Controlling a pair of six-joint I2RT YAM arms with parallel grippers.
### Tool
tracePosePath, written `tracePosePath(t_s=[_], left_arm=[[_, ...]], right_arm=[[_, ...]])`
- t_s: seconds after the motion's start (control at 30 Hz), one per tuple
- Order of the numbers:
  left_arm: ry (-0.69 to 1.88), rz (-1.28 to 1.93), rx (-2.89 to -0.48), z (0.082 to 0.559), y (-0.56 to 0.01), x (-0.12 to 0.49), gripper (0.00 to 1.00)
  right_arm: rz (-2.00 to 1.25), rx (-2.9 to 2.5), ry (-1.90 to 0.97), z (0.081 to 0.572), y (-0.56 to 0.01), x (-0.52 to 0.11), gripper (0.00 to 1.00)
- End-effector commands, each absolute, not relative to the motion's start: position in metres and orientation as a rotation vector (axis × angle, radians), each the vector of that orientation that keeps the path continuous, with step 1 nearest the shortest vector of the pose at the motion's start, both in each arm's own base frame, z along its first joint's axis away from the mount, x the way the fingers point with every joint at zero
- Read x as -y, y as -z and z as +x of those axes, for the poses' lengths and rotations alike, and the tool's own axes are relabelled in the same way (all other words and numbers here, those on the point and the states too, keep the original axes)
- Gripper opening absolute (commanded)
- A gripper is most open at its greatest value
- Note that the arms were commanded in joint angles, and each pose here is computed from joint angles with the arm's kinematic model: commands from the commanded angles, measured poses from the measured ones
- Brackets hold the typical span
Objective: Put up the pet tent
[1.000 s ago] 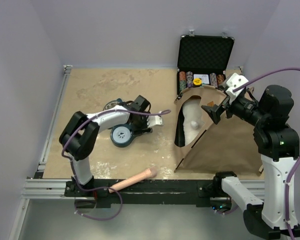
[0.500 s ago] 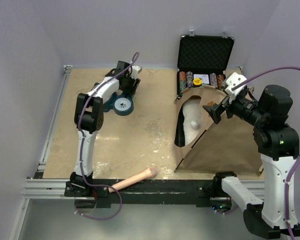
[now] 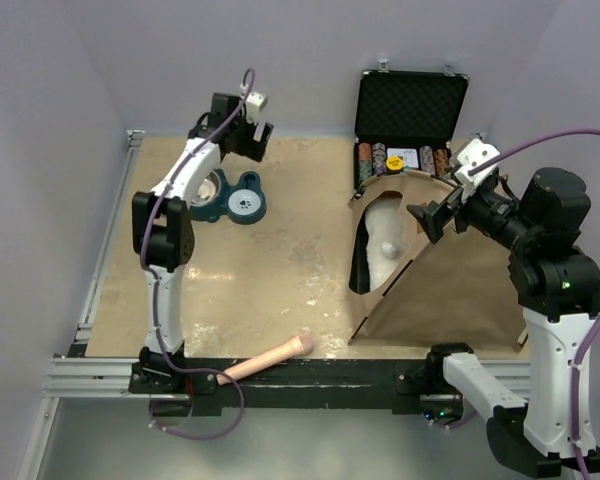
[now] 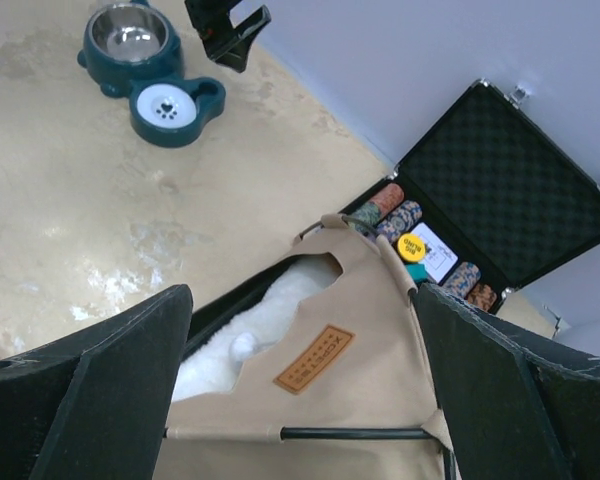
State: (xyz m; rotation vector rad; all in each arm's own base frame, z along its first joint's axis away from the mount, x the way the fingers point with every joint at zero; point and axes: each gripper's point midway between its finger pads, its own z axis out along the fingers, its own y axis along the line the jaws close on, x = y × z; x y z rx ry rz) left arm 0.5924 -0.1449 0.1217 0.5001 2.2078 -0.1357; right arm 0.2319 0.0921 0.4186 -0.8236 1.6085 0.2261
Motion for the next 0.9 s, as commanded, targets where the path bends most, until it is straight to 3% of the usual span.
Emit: tracePosePath(t_s=[0.0,0.17,0.53,0.7,0.87], left_arm=[[0.082,0.487,-1.954,0.561,-0.302,0.134,1.00],[0.057,0.446,-2.019,0.480,-0.330,0.099,1.00],[0.193,0.332,-2.169,0.317,-0.301,0.062,1.00],[0.230,0.302,-2.226,0.288,-0.277,0.056,1.00],[0.250,0.316,-2.202,0.295,-0.287,0.060,1.00]], right_arm=[[-0.773,-1.458,-0.268,0.245,-0.462,-0.103,0.99],[-0.735,-1.384,-0.423,0.259,-0.477,-0.124,0.99],[-0.563,-1.419,-0.542,0.303,-0.457,-0.164,0.98],[-0.533,-1.438,-0.560,0.307,-0.449,-0.165,0.99],[-0.525,-1.423,-0.539,0.303,-0.456,-0.161,0.99]])
